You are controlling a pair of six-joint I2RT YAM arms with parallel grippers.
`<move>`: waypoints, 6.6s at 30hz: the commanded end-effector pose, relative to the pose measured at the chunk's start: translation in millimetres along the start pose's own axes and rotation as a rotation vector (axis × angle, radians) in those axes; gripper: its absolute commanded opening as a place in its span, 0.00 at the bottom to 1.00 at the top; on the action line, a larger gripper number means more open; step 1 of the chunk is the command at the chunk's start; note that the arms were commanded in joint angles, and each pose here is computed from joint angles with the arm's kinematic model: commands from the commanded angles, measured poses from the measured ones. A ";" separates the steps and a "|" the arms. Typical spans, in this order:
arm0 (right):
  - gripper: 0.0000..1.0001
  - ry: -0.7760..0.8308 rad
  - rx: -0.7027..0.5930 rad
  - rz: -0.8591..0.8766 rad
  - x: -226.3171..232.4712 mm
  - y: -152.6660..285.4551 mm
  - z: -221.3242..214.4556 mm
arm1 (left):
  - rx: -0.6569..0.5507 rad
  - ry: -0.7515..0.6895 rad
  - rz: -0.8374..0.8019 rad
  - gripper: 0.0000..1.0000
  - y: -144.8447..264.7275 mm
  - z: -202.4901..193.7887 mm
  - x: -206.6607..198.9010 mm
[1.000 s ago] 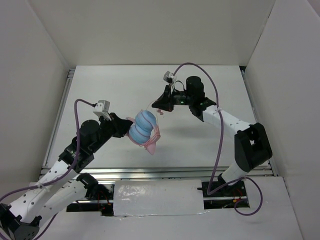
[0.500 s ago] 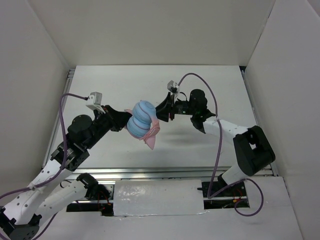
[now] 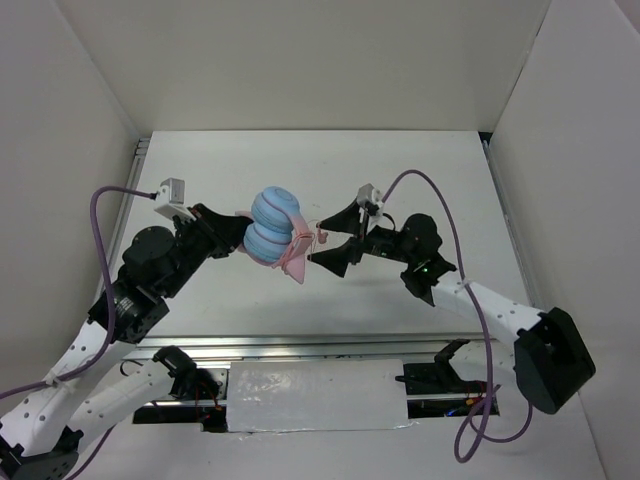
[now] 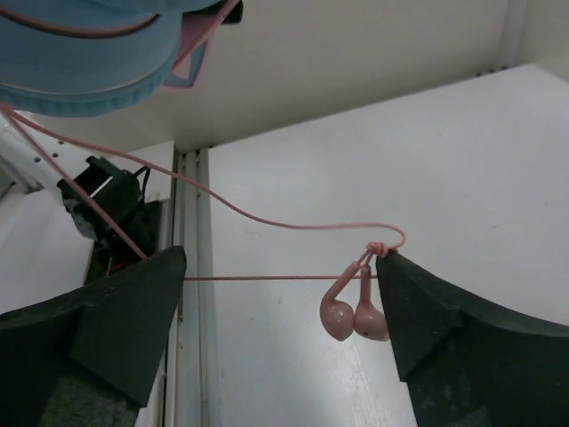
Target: Wrap the headphones
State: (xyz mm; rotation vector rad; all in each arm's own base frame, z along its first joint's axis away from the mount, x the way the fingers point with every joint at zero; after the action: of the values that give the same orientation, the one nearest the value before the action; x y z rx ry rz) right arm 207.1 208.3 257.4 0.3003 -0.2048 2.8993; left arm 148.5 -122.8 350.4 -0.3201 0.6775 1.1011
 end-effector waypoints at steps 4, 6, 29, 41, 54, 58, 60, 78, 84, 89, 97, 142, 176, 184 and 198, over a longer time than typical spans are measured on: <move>1.00 0.103 -0.095 -0.110 7.7 24.0 17.7 | -0.163 0.094 -0.077 0.00 16.0 36.7 -26.1; 1.00 0.091 -0.077 -0.146 8.1 30.9 17.0 | -0.164 0.101 -0.081 0.00 17.2 38.7 -28.1; 1.00 0.218 0.052 -0.137 14.5 41.7 35.3 | -0.160 0.201 -0.028 0.00 20.5 39.4 -27.0; 1.00 0.199 0.085 0.050 22.0 -6.2 1.5 | -0.213 0.204 -0.027 0.00 26.2 55.2 -35.1; 0.92 0.140 0.031 -0.023 -18.2 -66.6 -28.6 | -0.261 0.180 -0.041 0.00 35.4 78.5 -50.1; 0.80 0.106 0.031 0.040 -11.0 -83.9 -44.1 | -0.280 0.183 -0.036 0.00 41.9 82.0 -49.9; 0.69 0.107 0.023 0.055 -1.8 -89.5 -49.5 | -0.287 0.186 -0.034 0.00 43.7 82.9 -49.7; 0.10 -0.223 0.016 -0.195 54.1 -106.2 -82.5 | -0.406 0.441 0.228 0.00 32.9 73.6 -19.8; 0.00 -0.350 0.017 -0.402 21.4 -143.3 -75.3 | -0.453 0.536 0.286 0.00 35.4 66.1 -6.4; 0.00 -0.302 0.080 -0.354 36.0 -156.7 -75.1 | -0.534 0.568 0.437 0.00 31.4 65.9 8.2; 0.00 -0.232 0.251 -0.292 80.7 -146.8 -95.0 | -0.600 0.558 0.631 0.00 -8.0 56.5 23.0; 0.00 0.240 0.675 -0.225 -6.2 -68.8 23.5 | 0.039 -0.136 0.539 0.00 -92.1 -93.3 103.2; 1.00 0.130 0.686 -0.321 -31.7 -10.4 -24.3 | 0.074 -0.103 0.349 0.00 -80.6 -91.7 87.3; 1.00 0.049 0.382 -0.440 8.4 32.8 -18.8 | 0.095 -0.122 0.367 0.00 -84.0 -101.0 95.9; 1.00 -0.099 0.208 -0.483 36.1 88.0 -38.2 | 0.203 -0.120 0.383 0.00 -109.1 -131.0 112.2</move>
State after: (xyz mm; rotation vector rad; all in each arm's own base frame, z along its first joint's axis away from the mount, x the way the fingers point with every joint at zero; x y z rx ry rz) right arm 146.1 138.4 214.2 0.4390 0.2078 2.4342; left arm 215.1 -149.4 150.5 0.2064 0.7567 1.4352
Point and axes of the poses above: each gripper's point midway between its finger pads, its own y axis back along the fingers, its own x axis along the line the jaws close on, z = x × y, the point moved 10 cm from there along y, back along the fingers, and after that the axes turned 3 degrees about -y, right-handed, at the moved point
